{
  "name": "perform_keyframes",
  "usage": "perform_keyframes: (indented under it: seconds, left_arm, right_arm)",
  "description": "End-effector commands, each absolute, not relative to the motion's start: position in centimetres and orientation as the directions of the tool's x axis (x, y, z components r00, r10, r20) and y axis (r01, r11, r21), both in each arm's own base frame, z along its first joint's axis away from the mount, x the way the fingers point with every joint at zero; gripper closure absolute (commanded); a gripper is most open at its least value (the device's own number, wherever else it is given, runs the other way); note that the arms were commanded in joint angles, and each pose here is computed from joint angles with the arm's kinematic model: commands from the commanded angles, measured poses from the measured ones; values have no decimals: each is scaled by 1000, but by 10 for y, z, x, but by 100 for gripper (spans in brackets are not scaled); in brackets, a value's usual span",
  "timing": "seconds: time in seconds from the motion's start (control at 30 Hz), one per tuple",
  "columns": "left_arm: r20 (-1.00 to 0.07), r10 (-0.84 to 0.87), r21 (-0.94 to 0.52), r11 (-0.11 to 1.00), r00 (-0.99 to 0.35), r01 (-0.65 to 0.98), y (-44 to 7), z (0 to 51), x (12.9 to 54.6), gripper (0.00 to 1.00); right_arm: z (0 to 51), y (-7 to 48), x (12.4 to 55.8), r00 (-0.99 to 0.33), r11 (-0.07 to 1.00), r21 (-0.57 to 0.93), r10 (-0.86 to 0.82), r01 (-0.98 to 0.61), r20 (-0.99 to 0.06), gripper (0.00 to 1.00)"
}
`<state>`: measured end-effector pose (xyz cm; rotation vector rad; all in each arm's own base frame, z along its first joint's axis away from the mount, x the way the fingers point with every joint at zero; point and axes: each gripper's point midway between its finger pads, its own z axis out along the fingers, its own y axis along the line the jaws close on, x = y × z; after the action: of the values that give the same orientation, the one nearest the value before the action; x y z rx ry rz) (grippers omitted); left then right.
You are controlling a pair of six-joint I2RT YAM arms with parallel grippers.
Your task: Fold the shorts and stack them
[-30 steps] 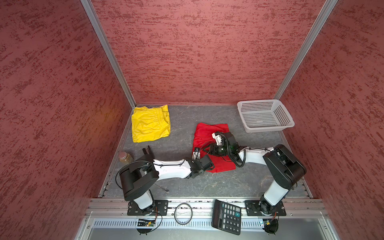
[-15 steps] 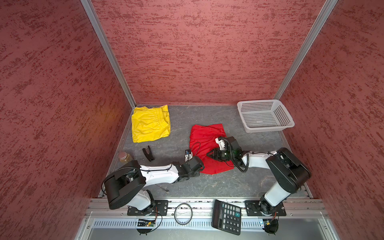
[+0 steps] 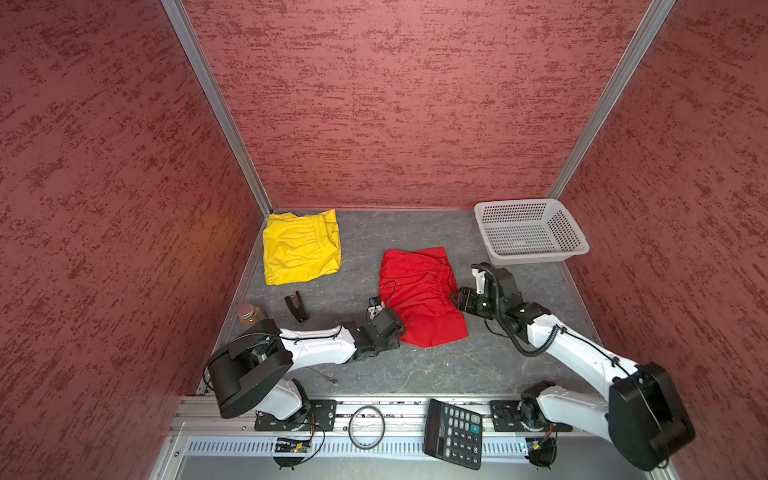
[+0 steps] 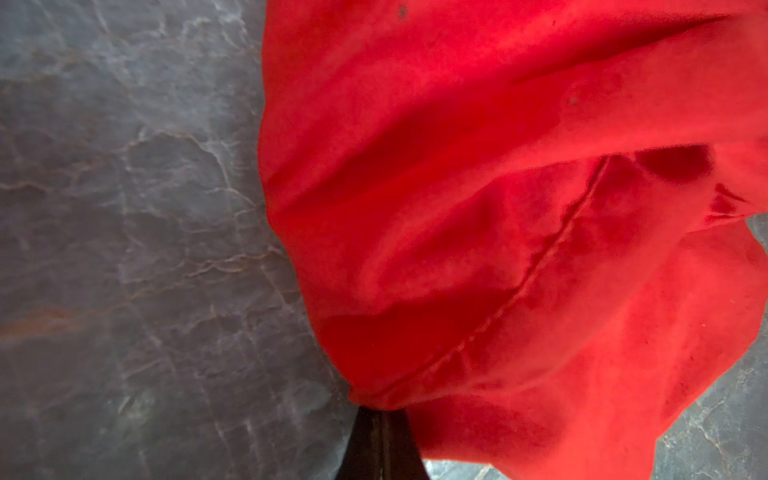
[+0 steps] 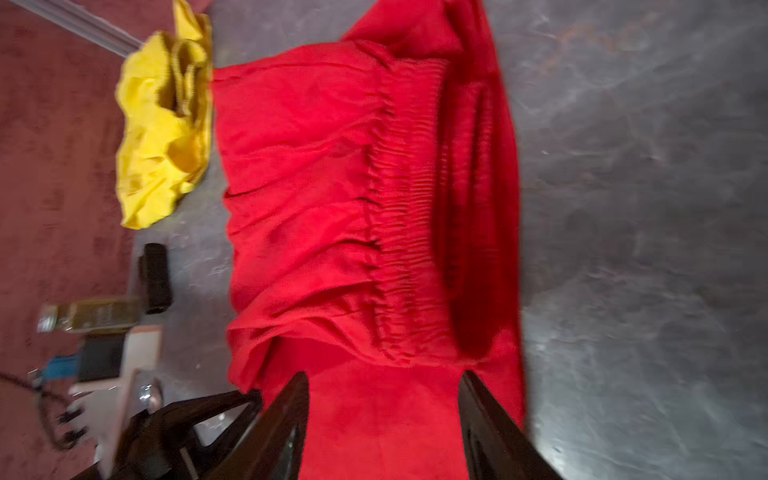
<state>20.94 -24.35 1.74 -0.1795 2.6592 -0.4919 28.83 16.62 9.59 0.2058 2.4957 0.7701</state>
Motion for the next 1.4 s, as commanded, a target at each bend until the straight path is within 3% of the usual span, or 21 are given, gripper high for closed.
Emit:
perform_keyframes:
  seconds: [0.0,0.2,0.27,0.33,0.4,0.57,0.97,1.07,1.13,1.3,1.37]
  left_arm:
    - [-311,-175,-294,952,-934,-81,-222,-6,189,100]
    - [-294,-175,-291,953,-940,-86,-220,-10,185,100]
    - [-288,-175,-292,952,-941,-88,-219,-11,184,100]
    - [-282,-182,-292,952,-942,-96,-216,-11,182,100]
    - [-277,-185,-293,951,-943,-101,-212,-11,178,100]
    - [-262,-217,-289,947,-940,-138,-193,-15,165,100]
    - [-248,-269,-246,947,-931,-208,-159,-23,148,100]
    - [-257,-248,-263,948,-934,-180,-169,-14,154,86]
    - [-261,-233,-268,950,-937,-162,-176,-6,158,73]
    - [-300,-236,-299,943,-924,-144,-184,39,167,65]
    - [-357,-267,-338,930,-895,-143,-180,68,173,64]
  right_arm:
    - [78,167,286,-889,844,536,260,19,-377,41]
    - [75,182,309,-890,832,555,240,-17,-387,40]
    - [70,185,313,-892,829,558,235,-24,-387,51]
    - [60,185,314,-899,831,556,235,-10,-368,75]
    - [54,182,314,-904,828,560,241,2,-353,90]
    - [36,167,313,-910,833,551,270,56,-316,100]
    - [15,158,308,-919,840,534,281,96,-277,100]
    - [19,160,309,-919,833,545,280,89,-277,99]
    - [23,161,310,-919,833,548,276,83,-280,88]
    - [49,152,312,-904,862,504,255,52,-343,57]
    - [70,142,316,-878,889,458,241,28,-414,52]
